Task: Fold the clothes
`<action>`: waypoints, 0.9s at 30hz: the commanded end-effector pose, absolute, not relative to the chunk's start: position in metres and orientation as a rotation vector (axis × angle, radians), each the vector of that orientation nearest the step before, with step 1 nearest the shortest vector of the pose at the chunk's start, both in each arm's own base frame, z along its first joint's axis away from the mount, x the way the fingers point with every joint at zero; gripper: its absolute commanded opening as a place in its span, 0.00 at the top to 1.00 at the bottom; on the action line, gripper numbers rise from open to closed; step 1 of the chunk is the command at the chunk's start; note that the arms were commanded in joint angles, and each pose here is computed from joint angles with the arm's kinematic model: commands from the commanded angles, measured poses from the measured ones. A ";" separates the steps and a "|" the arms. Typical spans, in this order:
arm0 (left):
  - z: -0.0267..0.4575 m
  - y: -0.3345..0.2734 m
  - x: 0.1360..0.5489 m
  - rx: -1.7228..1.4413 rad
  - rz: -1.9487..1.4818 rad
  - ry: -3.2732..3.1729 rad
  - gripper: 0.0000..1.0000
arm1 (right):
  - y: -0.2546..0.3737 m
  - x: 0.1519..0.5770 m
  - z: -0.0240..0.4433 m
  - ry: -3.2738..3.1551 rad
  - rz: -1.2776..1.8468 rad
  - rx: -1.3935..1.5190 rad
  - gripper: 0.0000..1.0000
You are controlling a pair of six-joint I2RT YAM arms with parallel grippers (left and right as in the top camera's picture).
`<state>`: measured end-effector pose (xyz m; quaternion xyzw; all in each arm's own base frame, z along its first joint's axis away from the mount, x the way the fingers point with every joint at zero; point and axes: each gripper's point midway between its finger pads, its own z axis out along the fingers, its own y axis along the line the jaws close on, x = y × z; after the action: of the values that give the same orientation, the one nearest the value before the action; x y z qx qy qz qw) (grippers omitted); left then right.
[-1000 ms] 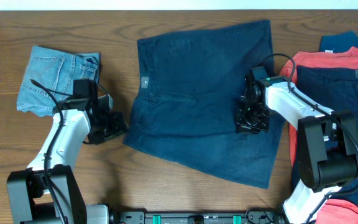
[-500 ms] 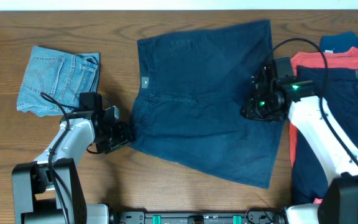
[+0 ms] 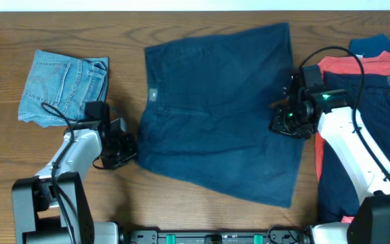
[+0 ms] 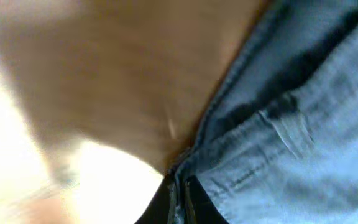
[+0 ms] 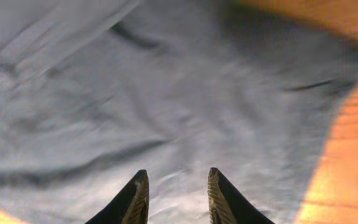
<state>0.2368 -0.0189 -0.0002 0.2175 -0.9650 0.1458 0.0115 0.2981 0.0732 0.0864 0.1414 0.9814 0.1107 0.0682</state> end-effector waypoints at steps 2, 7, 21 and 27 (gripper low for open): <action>-0.008 0.027 0.218 1.014 0.227 -2.893 0.94 | 0.053 0.283 0.065 2.993 0.250 0.553 0.73; -0.007 0.041 0.210 1.140 0.244 -2.821 0.94 | 0.053 0.253 0.041 3.084 0.229 0.573 0.68; -0.006 0.039 0.209 1.123 0.270 -2.820 0.94 | 0.060 0.267 -0.008 2.914 0.343 0.496 0.83; -0.004 0.028 0.218 1.126 0.394 -2.821 0.92 | 0.026 0.291 -0.008 2.760 0.121 0.610 0.99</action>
<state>0.2176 0.0313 -0.0024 0.3610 -0.9247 0.1156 0.0365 0.2877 0.0515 -0.0034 0.1799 0.9696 0.0971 0.1346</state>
